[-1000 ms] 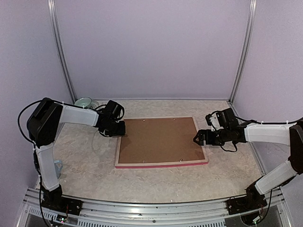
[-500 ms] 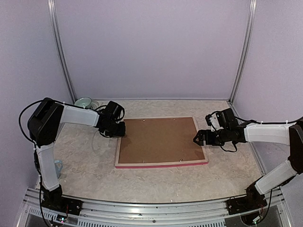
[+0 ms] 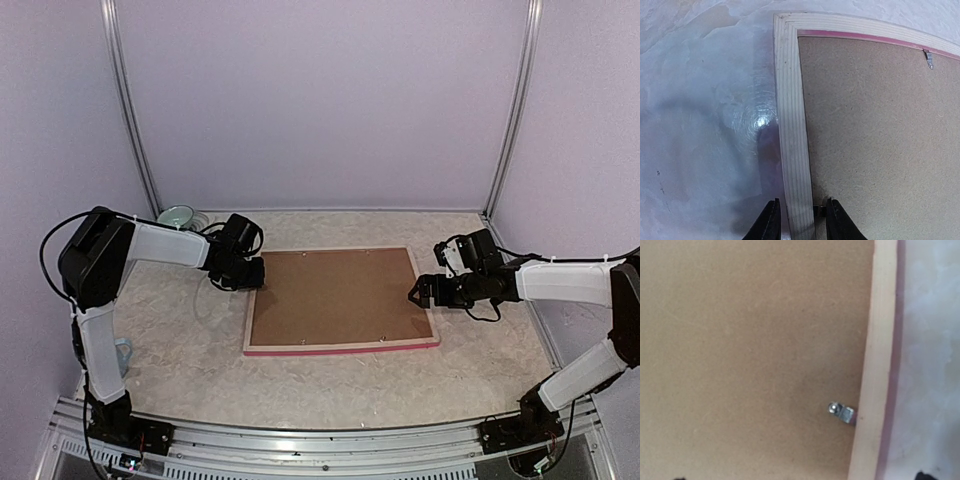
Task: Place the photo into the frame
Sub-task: Press the fastener onto the backboard, then pick up the photo frame from the center of the board.
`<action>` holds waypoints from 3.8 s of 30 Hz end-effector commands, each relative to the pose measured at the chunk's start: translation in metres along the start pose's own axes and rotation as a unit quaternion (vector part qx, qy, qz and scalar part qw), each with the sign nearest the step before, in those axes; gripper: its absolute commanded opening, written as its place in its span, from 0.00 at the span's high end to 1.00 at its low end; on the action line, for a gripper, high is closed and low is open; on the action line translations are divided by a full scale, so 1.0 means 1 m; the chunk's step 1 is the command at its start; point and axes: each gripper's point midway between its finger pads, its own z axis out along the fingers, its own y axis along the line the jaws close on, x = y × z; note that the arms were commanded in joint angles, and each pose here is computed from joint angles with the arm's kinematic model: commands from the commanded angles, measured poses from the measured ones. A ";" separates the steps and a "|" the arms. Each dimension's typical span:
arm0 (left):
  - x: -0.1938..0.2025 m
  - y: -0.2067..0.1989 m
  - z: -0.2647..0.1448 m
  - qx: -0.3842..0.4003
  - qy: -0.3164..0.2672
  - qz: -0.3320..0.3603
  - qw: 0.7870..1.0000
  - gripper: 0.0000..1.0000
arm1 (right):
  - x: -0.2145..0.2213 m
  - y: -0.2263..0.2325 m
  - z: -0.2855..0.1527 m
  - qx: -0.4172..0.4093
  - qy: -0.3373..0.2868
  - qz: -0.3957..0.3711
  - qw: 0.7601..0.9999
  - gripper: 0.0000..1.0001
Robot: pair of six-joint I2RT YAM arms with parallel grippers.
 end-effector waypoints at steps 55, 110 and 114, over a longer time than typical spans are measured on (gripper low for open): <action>-0.032 -0.153 -0.104 0.135 -0.166 0.236 0.948 0.01 | -0.055 -0.039 0.021 0.017 0.006 0.027 0.999 0.18; 0.155 -0.256 -0.094 0.148 -0.095 0.626 0.759 0.01 | -0.100 -0.011 0.028 0.007 0.029 0.012 0.999 0.88; 0.153 -0.253 -0.091 0.119 -0.107 0.632 0.758 0.01 | -0.106 -0.009 0.024 0.008 0.029 0.011 0.999 0.88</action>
